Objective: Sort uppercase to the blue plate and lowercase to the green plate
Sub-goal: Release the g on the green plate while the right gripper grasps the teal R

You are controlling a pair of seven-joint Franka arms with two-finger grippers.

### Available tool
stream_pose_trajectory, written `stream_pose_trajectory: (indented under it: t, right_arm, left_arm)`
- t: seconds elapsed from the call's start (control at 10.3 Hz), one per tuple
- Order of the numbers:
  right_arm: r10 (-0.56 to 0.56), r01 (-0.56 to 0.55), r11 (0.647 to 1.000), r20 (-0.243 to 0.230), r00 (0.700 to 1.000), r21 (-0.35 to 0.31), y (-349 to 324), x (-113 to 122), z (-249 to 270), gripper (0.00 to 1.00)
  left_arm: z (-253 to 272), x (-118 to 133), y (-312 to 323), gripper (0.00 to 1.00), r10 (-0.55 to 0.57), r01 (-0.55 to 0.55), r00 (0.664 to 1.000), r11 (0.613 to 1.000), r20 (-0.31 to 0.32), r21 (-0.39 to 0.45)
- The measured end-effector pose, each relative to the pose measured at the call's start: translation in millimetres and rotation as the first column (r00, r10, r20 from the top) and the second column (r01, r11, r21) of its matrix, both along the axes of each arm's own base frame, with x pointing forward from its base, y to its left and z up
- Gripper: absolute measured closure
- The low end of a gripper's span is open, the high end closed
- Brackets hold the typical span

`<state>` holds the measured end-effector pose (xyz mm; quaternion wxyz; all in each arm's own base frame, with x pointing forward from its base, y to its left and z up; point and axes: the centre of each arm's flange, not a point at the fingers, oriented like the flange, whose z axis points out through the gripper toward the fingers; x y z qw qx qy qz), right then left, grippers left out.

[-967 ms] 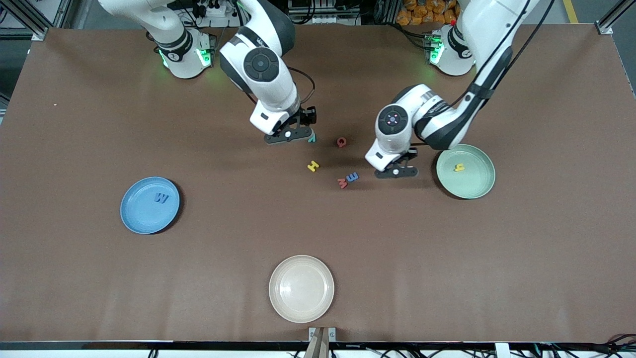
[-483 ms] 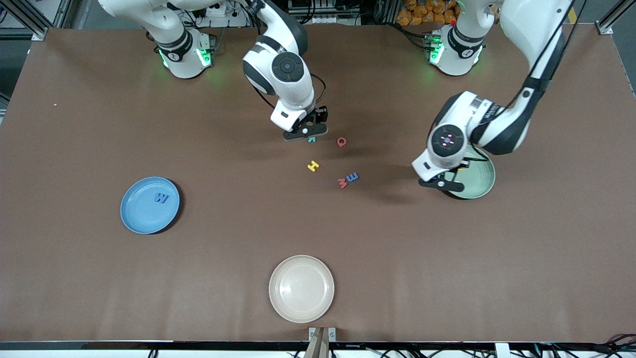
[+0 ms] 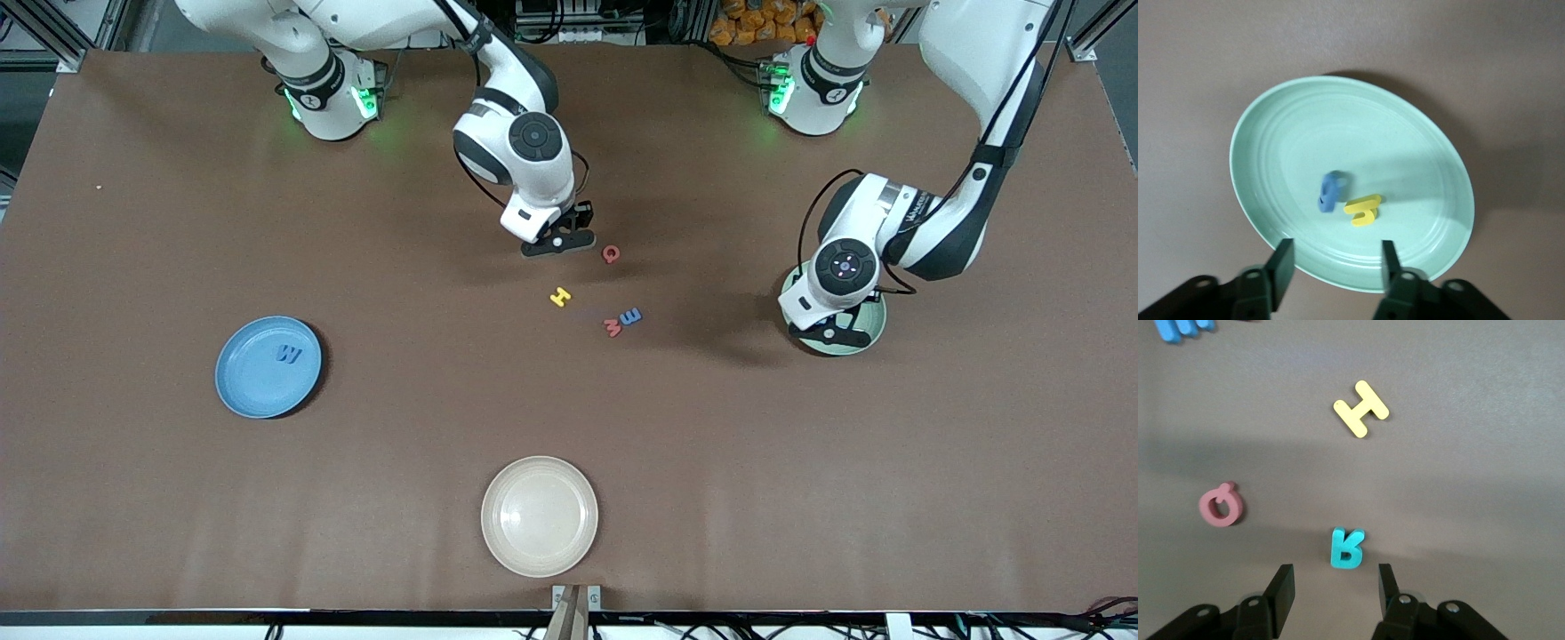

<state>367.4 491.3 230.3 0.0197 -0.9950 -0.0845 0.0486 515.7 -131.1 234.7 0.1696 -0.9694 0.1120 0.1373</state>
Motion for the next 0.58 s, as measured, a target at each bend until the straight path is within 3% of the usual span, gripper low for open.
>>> stream_pose_trajectory:
  t: [0.29, 0.58]
  right_arm:
    - [-0.006, 0.006, 1.000, -0.004, 1.000, -0.011, 3.0, -7.8, -23.4, 0.41]
    - [-0.015, 0.015, 1.000, 0.007, 1.000, -0.026, 5.5, -13.9, -39.1, 0.41]
  left_arm:
    - [28.7, 19.8, -11.1, 0.00, 0.094, -0.089, 0.994, 0.992, 0.051, -0.086]
    - [59.3, 37.2, -33.1, 0.00, 0.165, -0.148, 0.983, 0.970, 0.080, -0.192]
